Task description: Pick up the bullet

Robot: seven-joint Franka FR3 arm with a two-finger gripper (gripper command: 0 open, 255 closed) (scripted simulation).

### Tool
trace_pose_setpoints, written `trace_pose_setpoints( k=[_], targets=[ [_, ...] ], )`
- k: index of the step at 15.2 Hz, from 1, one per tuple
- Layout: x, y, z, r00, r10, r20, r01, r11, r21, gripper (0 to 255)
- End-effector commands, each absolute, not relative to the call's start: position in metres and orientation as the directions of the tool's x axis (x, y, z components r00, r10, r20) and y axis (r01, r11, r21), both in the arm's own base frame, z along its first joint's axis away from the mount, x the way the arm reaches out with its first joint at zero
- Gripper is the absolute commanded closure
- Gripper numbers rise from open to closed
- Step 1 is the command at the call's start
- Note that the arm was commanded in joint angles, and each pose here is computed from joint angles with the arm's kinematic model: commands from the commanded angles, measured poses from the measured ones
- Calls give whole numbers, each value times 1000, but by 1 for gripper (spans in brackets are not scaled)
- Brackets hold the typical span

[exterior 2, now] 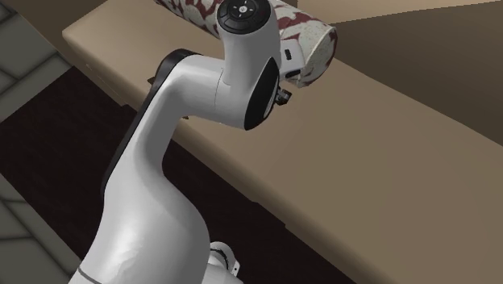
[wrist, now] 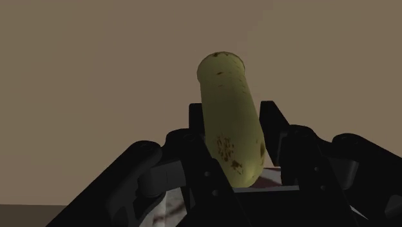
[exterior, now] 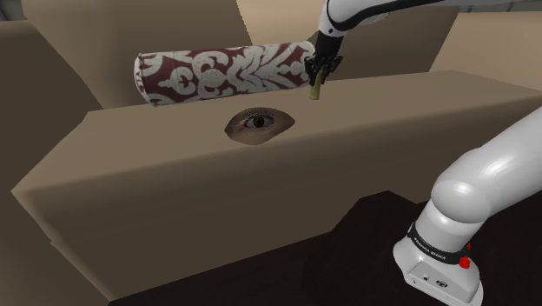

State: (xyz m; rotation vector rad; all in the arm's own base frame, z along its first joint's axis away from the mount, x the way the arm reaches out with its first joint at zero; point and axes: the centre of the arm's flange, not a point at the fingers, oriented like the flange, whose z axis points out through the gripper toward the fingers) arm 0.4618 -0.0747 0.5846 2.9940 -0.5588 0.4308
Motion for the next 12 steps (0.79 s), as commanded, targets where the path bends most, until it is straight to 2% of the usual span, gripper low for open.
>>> trace_pose_setpoints(
  k=[1, 12],
  targets=[
    [461, -75, 595, 895, -344, 284, -362, -932, 13, 255],
    [461, -75, 649, 895, -344, 284, -362, -932, 13, 255]
  ],
)
